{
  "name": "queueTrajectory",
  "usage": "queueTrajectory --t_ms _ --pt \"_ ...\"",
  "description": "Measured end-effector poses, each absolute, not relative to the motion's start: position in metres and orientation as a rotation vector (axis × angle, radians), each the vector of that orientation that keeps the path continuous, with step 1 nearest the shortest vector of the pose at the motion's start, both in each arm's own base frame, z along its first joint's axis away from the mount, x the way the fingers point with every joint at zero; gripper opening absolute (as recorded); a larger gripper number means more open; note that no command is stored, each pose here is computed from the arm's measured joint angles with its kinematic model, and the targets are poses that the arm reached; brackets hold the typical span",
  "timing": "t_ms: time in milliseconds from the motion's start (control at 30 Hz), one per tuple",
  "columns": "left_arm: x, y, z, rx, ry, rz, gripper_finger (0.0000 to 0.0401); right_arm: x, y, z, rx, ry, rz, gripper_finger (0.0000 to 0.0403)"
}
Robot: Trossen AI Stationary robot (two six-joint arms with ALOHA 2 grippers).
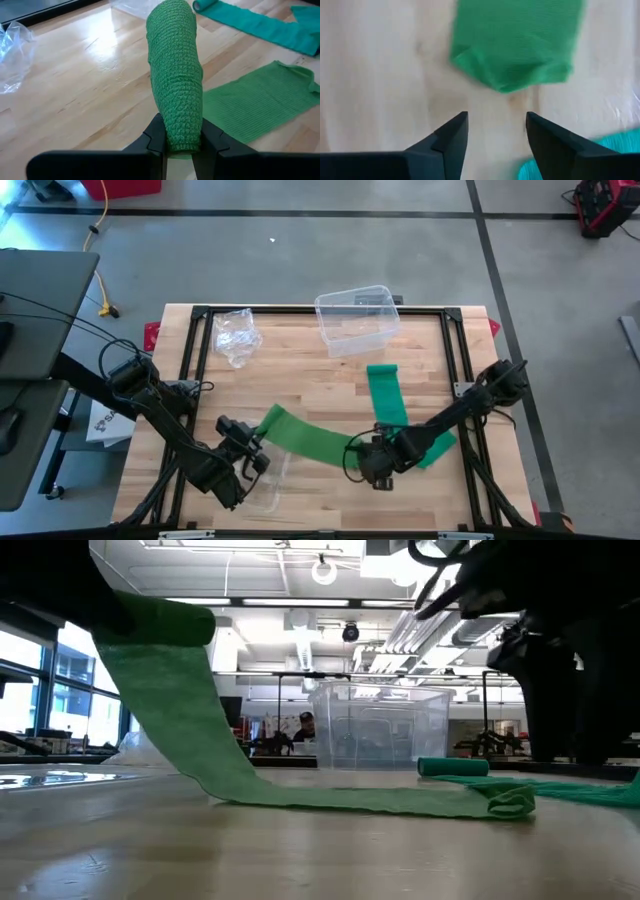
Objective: Roll bandage
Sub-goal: Roll the green bandage
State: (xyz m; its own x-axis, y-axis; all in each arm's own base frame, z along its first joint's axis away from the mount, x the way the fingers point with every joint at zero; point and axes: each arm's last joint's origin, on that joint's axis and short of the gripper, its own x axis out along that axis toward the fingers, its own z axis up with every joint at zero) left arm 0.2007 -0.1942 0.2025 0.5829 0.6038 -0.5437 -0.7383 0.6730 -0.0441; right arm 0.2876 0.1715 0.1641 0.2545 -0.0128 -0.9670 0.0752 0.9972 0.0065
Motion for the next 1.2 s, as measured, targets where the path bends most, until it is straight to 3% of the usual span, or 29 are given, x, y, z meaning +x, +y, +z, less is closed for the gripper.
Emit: queueTrajectory --t_ms 233,500,600,800,1200 --pt "0.203 -0.197 0.202 -0.265 0.513 0.766 0.0047 0.294 0.168 0.165 0.260 1.213 -0.276 0.0192" --pt "0.204 -0.197 0.203 -0.253 0.493 0.763 0.0047 0.299 0.153 0.145 0.320 1.162 -0.375 0.0185" --pt "0.204 -0.197 0.203 -0.252 0.494 0.763 0.0047 0.297 0.149 0.137 0.346 1.132 -0.368 0.0148" --pt "0.202 -0.198 0.203 -0.244 0.498 0.756 0.0047 0.288 0.144 0.129 0.314 1.168 -0.392 0.0014" --pt "0.172 -0.204 0.203 -0.251 0.562 0.795 0.0047 0.254 0.163 0.128 0.270 1.262 -0.461 0.0002"
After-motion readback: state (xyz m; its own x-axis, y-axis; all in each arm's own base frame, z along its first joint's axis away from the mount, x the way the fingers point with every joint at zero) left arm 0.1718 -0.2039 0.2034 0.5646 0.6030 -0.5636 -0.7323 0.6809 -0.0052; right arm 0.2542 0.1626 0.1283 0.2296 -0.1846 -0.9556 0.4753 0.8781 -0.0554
